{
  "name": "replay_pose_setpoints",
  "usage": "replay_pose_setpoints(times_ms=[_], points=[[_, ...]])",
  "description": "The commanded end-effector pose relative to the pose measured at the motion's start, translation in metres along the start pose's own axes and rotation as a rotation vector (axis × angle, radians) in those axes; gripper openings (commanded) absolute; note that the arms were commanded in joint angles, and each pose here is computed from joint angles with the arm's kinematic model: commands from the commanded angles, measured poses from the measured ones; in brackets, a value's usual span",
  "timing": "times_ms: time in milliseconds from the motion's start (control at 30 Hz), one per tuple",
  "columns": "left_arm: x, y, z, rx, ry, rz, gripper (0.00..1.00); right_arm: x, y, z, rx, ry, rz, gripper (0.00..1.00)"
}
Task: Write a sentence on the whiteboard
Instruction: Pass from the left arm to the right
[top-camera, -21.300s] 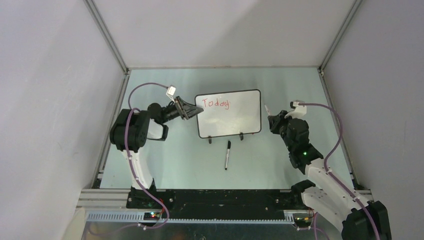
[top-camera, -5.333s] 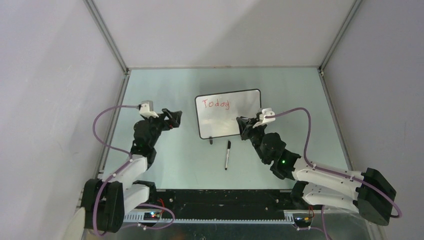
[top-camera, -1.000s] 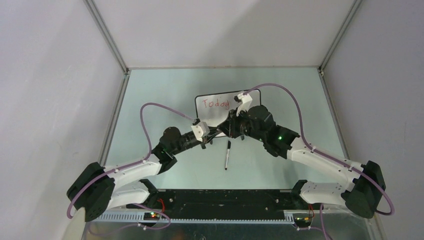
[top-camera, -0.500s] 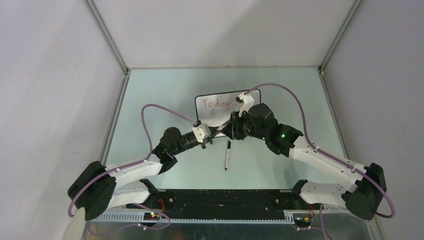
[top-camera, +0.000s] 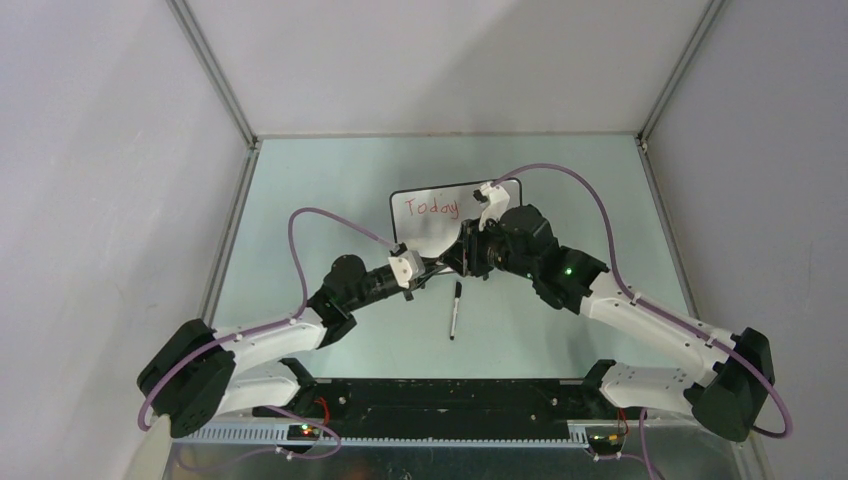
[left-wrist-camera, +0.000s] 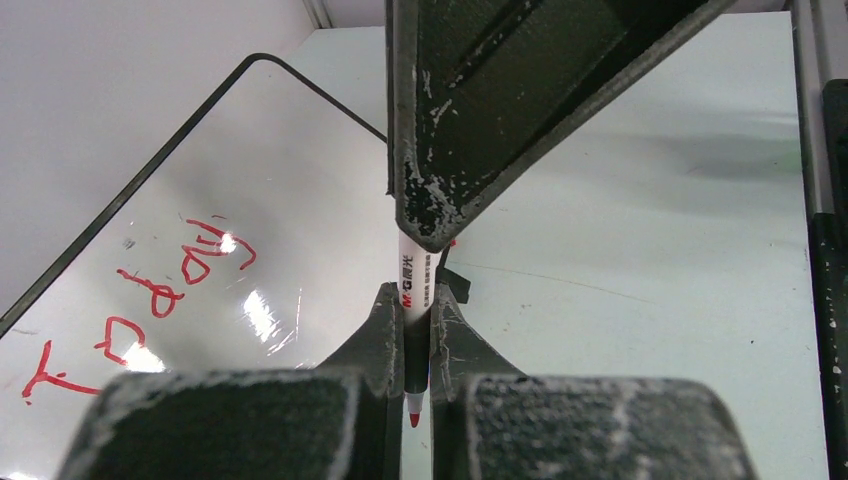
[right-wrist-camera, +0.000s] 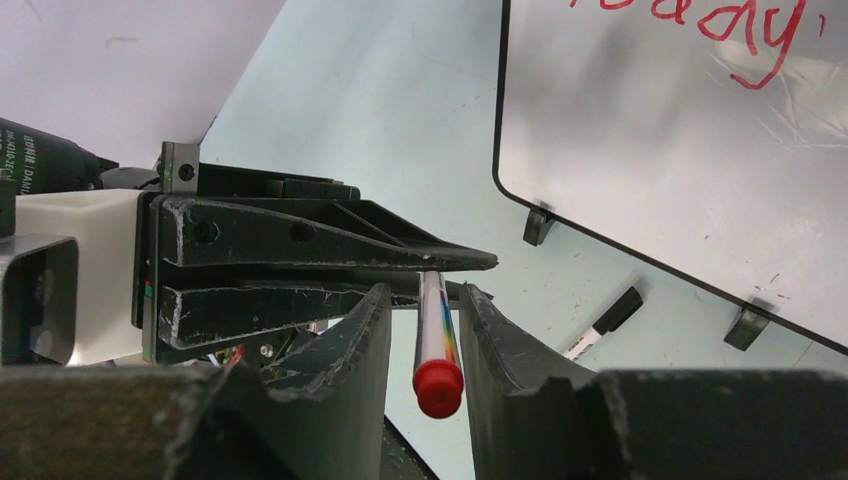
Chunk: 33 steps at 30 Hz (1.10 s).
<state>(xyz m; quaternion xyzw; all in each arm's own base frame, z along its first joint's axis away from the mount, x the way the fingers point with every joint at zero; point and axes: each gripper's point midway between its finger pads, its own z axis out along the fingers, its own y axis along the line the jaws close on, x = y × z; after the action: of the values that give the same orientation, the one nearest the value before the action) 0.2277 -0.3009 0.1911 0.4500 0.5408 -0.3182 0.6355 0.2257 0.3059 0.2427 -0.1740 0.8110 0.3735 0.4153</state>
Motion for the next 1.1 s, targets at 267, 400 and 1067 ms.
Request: replay_pose_setpoints(times_ms=[267, 400, 1067], points=[[-0.023, -0.001, 0.006, 0.018, -0.066, 0.049, 0.00, -0.026, 0.015, 0.003, -0.048, -0.060, -0.001, 0.35], [-0.022, 0.000, 0.005, 0.010, -0.064, 0.053, 0.00, -0.023, 0.015, 0.004, -0.048, -0.050, 0.000, 0.31], [-0.032, 0.058, -0.019, -0.273, -0.077, -0.136, 0.75, -0.032, -0.035, -0.004, 0.204, -0.172, -0.042, 0.00]])
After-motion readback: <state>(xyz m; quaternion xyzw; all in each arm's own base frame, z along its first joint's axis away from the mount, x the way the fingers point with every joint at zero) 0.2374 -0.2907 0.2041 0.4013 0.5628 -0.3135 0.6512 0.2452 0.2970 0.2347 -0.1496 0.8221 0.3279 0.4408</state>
